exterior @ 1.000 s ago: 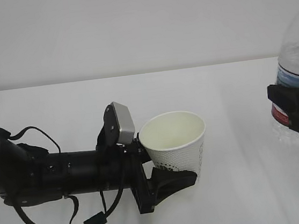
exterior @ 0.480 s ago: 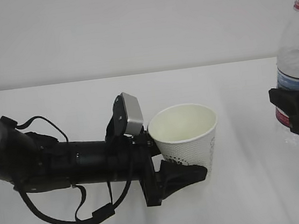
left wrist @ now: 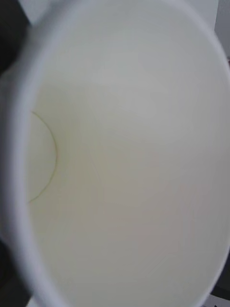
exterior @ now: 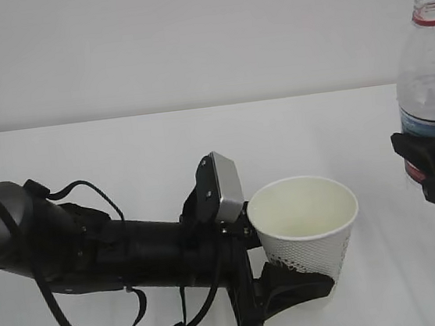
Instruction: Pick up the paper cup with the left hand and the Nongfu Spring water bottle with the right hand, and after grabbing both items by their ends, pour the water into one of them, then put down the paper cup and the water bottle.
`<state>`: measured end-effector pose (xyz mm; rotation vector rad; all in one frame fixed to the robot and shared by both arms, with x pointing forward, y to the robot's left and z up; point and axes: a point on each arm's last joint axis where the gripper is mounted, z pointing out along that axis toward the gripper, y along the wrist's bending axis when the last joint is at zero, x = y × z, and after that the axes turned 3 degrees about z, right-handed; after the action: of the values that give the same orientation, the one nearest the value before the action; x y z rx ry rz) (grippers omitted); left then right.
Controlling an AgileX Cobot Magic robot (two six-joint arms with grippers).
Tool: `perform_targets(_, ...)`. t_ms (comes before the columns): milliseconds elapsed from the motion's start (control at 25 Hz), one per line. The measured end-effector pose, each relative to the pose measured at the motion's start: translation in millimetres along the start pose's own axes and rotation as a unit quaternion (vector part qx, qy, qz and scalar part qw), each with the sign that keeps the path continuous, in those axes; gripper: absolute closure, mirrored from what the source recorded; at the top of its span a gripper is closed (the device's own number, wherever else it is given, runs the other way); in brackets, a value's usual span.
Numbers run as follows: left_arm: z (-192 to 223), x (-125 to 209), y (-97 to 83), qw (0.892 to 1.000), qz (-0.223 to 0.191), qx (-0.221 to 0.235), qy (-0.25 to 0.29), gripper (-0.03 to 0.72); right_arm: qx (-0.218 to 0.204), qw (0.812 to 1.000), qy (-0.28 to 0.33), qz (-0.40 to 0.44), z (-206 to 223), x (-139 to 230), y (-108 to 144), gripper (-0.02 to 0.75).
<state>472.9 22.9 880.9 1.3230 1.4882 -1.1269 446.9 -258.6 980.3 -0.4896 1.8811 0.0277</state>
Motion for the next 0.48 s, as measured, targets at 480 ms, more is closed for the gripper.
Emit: perform_targets(480,0.5,-0.4,0.2,1.0,0.02,-0.003,-0.002,0.15,0.0,0.996,0.0,-0.091,0.0,0.0,0.0,0.223)
